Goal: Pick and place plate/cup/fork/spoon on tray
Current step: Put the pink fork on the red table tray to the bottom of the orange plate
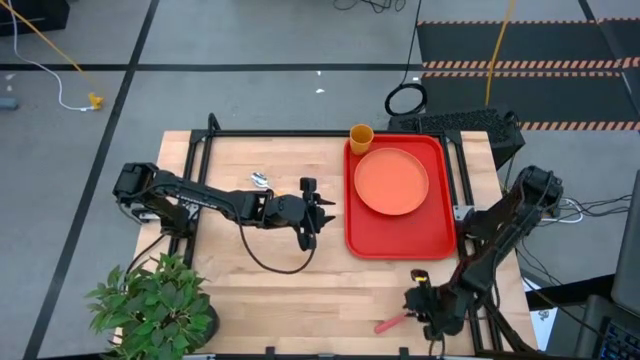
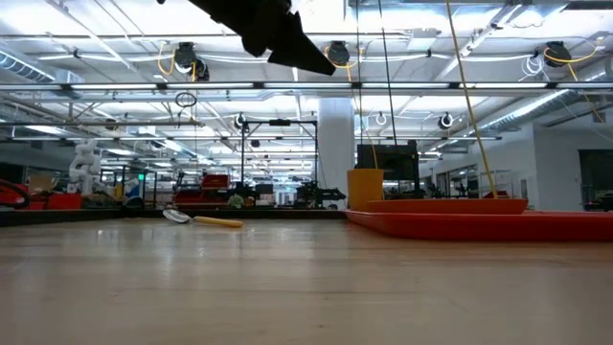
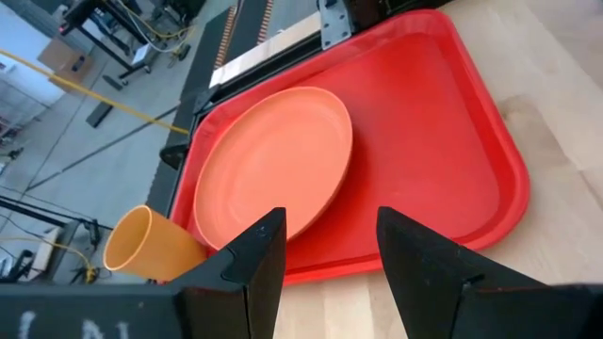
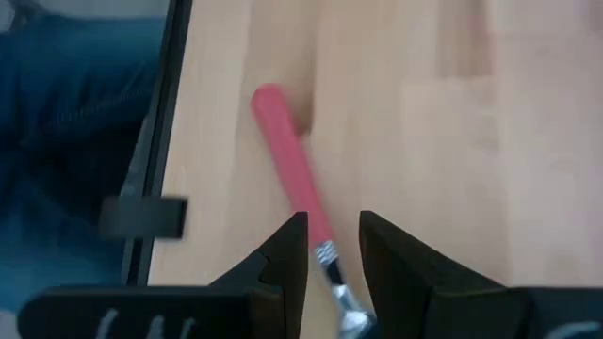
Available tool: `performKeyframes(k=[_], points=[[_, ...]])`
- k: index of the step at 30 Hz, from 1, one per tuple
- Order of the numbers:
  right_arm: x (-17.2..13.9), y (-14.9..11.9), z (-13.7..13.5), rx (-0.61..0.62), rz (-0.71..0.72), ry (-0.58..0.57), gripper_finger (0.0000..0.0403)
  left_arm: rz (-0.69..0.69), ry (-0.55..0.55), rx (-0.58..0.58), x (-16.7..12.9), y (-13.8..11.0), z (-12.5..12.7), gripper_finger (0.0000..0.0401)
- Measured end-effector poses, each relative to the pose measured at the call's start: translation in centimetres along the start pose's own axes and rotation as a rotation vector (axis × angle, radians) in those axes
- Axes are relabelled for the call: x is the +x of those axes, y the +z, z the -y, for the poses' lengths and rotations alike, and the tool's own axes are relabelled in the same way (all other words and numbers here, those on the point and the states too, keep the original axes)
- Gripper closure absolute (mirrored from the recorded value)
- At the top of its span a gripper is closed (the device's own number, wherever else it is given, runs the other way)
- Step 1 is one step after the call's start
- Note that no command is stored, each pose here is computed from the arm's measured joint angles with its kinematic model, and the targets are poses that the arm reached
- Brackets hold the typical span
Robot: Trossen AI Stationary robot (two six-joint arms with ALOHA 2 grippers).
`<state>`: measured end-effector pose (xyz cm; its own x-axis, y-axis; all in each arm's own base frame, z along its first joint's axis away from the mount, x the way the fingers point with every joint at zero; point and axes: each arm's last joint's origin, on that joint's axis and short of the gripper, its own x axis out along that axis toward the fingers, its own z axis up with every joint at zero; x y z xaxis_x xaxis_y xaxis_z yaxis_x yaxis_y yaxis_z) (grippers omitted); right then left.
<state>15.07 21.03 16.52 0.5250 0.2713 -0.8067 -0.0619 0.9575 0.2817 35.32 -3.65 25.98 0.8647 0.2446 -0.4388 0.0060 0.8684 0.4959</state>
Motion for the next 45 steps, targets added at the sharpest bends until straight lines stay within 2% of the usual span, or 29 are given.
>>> performKeyframes(k=[5, 12, 19, 25, 29, 36, 40, 45], points=[[1.3, -1.4, -1.0, -0.113, -0.005, 0.009, 0.0312, 0.003, -0.006, -0.031, -0.1, 0.1, 0.2, 0.0231], [2.1, -1.8, -1.1, -0.227, 0.028, -0.042, 0.0308, 0.002, -0.019, -0.044, -0.3, 0.2, 0.7, 0.0231], [2.2, -2.0, -0.9, -0.260, 0.018, -0.050, 0.0285, -0.013, -0.031, -0.042, -0.4, 0.1, 1.0, 0.0231], [2.7, -3.3, 0.5, -0.271, -0.024, -0.050, 0.0277, -0.014, -0.031, -0.042, -0.4, 0.1, 1.0, 0.0231], [2.9, -3.7, 0.9, -0.273, -0.028, -0.028, 0.0301, -0.014, -0.031, -0.041, -0.4, 0.1, 1.0, 0.0231], [2.9, -3.6, 1.1, -0.292, -0.017, -0.028, 0.0389, -0.006, -0.027, -0.040, -0.4, 0.2, 0.9, 0.0231], [2.4, -2.8, 0.7, -0.265, 0.016, -0.011, 0.0386, 0.013, -0.020, -0.048, -0.4, 0.4, 0.9, 0.0231], [0.6, -0.8, -0.4, -0.318, 0.176, -0.027, 0.0393, 0.023, -0.016, -0.052, -0.4, 0.5, 0.8, 0.0231]])
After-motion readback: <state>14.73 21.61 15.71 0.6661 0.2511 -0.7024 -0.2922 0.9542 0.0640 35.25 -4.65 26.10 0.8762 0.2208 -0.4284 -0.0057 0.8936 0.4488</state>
